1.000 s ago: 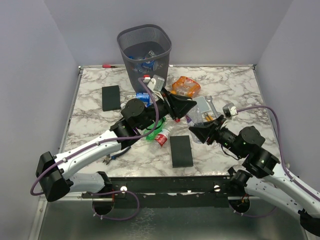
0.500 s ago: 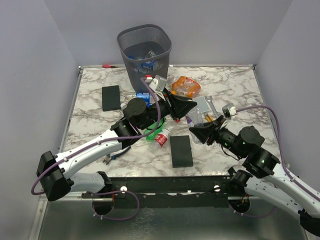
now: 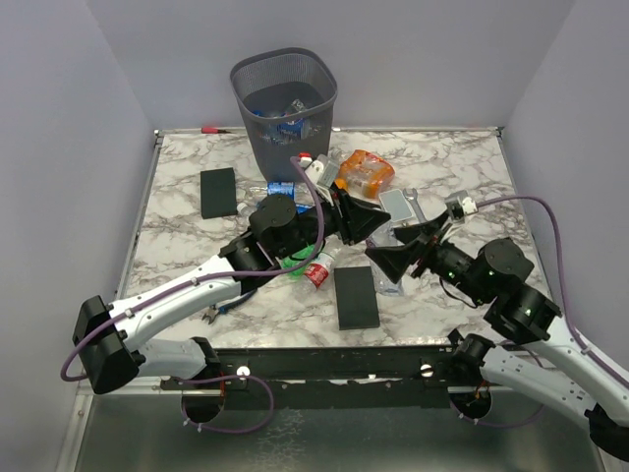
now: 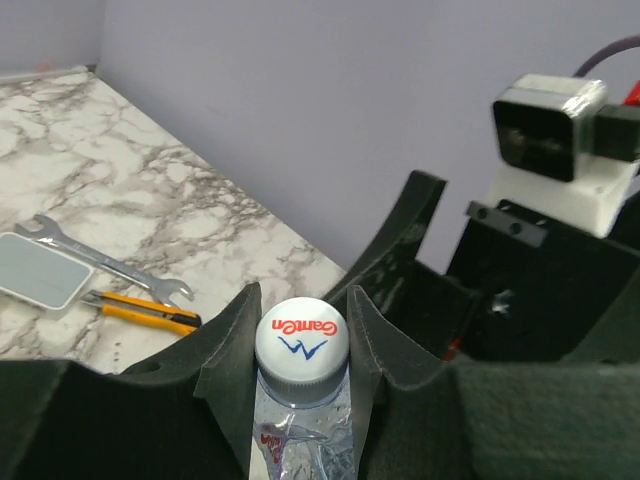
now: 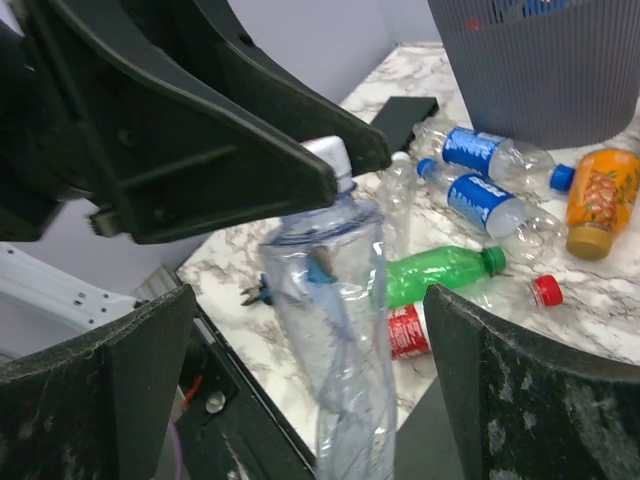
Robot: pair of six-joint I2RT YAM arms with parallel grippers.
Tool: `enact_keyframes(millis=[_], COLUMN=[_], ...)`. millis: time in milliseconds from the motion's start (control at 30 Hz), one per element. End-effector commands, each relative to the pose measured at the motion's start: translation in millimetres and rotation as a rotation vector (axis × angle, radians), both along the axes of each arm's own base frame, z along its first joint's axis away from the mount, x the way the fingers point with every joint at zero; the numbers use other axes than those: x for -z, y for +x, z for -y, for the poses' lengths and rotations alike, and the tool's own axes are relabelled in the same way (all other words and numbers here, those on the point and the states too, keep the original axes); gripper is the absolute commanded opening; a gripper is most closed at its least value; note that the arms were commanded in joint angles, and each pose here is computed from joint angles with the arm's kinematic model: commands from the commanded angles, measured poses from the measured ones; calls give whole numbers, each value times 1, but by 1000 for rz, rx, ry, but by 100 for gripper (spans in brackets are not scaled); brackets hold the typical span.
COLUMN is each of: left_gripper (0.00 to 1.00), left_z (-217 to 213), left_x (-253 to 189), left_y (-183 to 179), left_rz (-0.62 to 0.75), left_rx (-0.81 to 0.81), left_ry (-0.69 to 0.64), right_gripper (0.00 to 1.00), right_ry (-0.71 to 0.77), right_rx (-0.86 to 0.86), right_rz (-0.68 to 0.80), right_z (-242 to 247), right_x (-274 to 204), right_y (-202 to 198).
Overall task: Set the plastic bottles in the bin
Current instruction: Pick up the plastic bottle from the corner of the board, then place the plastic bottle in the trash bin.
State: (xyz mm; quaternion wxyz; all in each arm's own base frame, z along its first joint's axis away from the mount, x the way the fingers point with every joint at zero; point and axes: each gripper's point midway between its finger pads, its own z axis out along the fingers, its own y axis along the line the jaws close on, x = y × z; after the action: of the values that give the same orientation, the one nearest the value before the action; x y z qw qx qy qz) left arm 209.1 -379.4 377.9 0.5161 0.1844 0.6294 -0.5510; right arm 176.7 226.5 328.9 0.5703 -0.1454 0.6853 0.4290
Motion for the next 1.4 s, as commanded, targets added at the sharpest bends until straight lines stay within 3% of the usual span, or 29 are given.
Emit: enact_keyframes(millis=[0,200,333,533,700,833,1100,1367], left_gripper=[0,0,0,0,0,0,0,0], left_z=[-21,-46,-79,-131,-174,-191,-180,-148], left_x=[-30,-59,-91,-147,-198,-222,-187,-120], left_y=[12,34,55,105,144,178,279,332], left_rz=[84,158,277,487,670,839,877,828], left_rx=[-105,-229,-417,-785,-1065,-1180,-1234,-1152], left_ry=[-5,-17,2,93,14,-29,132,260], right_gripper=[100,100,100,100,99,98,98,98], right_ry=[20,86,161,257,297,281,219,160], right_rx=[10,59,172,360,408,376,331,358], right_rz=[-43,-45,-38,-19,-59,-96,-150,-142], right_z=[11,33,63,107,118,110,93,95], right_x=[-19,-47,-56,-29,3,20,46,52], right_y=[-9,-20,-20,-15,-15,-17,-15,-10])
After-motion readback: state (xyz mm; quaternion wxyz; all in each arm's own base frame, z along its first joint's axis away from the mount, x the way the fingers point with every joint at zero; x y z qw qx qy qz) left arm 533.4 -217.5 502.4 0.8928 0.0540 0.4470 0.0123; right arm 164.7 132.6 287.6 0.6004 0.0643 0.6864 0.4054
